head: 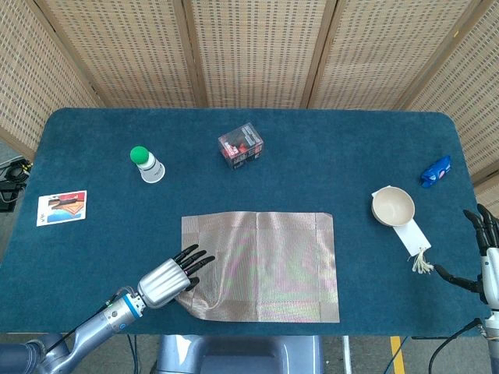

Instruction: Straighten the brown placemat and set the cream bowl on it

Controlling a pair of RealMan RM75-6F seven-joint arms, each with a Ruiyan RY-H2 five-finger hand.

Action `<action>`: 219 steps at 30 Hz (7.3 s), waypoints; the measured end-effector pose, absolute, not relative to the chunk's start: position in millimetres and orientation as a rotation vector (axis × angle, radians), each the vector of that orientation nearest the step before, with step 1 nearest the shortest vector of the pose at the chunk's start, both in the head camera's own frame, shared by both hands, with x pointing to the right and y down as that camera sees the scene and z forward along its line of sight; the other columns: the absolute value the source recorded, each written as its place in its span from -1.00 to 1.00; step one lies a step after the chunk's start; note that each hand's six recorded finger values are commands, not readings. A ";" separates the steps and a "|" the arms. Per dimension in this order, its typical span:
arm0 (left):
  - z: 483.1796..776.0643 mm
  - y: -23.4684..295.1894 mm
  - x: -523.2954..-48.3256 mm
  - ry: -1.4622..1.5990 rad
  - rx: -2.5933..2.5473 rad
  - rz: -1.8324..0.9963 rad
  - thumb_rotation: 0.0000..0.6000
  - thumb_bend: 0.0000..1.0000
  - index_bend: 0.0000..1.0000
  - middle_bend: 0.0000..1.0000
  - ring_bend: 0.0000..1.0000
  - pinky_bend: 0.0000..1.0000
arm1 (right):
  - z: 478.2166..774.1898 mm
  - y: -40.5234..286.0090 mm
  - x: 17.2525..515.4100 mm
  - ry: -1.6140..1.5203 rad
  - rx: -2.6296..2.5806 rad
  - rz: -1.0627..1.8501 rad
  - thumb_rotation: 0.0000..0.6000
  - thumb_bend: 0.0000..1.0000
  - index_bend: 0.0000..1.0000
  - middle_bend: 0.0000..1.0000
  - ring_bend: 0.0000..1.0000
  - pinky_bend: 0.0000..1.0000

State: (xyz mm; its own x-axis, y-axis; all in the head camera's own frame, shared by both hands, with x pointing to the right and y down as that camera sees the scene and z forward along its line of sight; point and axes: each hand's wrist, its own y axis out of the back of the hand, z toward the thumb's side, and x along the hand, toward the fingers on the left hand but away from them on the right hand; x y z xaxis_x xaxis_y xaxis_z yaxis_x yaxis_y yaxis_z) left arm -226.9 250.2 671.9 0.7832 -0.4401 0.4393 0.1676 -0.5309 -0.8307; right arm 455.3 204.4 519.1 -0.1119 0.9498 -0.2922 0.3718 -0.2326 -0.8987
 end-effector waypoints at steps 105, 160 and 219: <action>583.8 180.9 -372.7 0.713 -1.714 -1.199 1.00 -0.25 -1.00 -1.00 -1.00 -1.00 | 568.1 183.2 437.5 -1.325 -1.631 1.442 1.00 -0.67 -0.54 -1.00 -1.00 -1.00; 595.4 158.9 -398.6 0.801 -1.719 -1.249 1.00 -0.24 -1.00 -1.00 -1.00 -1.00 | 741.3 136.5 435.4 -1.196 -1.548 1.757 1.00 -0.08 0.18 -0.57 -0.96 -0.85; 591.9 150.8 -422.0 0.810 -1.682 -1.313 1.00 -0.22 -1.00 -1.00 -1.00 -1.00 | 680.3 246.5 232.2 -1.040 -2.012 1.177 1.00 0.08 0.39 -0.48 -0.85 -0.75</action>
State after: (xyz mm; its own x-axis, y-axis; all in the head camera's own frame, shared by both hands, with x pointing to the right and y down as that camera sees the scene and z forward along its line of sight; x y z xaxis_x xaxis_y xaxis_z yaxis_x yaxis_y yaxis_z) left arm -422.0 150.8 591.9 0.2451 -0.8680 0.4318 0.0037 -0.4445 -0.8958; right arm 232.2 246.5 680.3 0.3068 0.8446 -0.4389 0.3316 -0.5271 -0.7824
